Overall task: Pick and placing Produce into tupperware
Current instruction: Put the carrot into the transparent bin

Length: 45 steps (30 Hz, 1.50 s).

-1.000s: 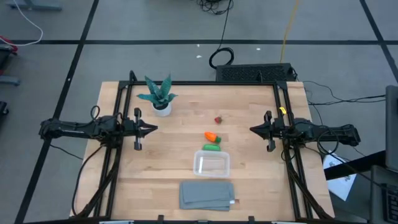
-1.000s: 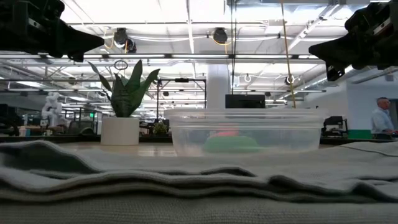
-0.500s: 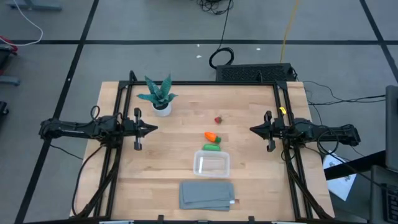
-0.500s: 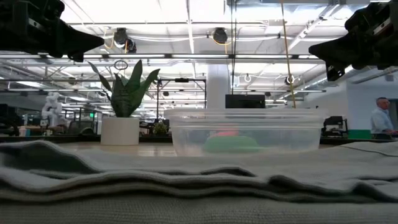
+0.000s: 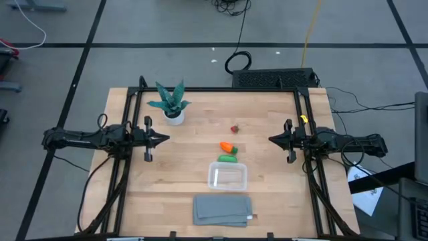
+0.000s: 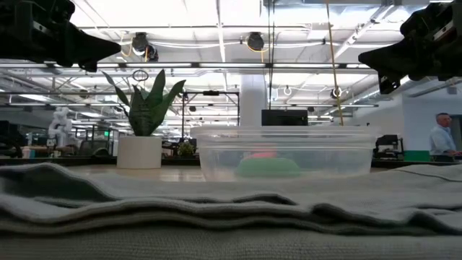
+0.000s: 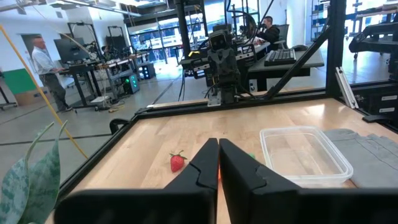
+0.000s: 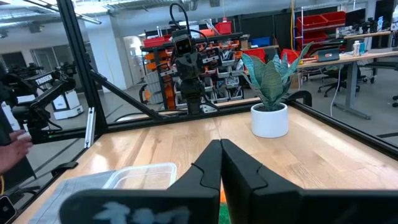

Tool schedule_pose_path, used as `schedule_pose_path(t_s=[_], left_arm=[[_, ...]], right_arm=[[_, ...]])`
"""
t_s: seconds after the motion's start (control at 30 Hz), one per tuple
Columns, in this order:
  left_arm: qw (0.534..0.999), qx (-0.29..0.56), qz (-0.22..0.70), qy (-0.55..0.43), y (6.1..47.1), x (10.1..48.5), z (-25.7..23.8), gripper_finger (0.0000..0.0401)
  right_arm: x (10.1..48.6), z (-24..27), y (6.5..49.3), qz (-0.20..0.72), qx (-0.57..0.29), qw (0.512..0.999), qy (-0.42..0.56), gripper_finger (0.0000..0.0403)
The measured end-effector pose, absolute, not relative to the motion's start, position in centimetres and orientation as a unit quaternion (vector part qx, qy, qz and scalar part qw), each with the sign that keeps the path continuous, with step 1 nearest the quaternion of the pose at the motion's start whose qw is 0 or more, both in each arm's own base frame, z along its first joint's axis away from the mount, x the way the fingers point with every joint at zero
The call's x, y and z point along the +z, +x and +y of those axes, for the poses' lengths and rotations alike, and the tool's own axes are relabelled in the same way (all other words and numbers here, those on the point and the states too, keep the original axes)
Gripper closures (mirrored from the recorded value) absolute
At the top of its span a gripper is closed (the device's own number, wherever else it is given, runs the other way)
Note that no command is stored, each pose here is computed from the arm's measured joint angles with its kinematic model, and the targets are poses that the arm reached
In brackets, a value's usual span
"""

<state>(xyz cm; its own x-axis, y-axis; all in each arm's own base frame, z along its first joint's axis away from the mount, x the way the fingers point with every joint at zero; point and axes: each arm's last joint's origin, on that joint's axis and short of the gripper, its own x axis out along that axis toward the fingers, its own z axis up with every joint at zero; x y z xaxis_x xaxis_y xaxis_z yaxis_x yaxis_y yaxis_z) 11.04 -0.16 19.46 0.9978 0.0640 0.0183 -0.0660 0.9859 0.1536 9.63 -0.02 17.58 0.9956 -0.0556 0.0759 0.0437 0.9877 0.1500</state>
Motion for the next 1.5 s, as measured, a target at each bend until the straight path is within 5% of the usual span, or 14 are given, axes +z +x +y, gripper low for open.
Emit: schedule_pose_path(t_s=[1.5], left_arm=[[0.998,0.034,-0.051,0.035,11.0,20.3,-0.16,0.039]], right_arm=[[17.79,-0.02,9.61,-0.051,-0.024,0.996,0.074,0.0403]])
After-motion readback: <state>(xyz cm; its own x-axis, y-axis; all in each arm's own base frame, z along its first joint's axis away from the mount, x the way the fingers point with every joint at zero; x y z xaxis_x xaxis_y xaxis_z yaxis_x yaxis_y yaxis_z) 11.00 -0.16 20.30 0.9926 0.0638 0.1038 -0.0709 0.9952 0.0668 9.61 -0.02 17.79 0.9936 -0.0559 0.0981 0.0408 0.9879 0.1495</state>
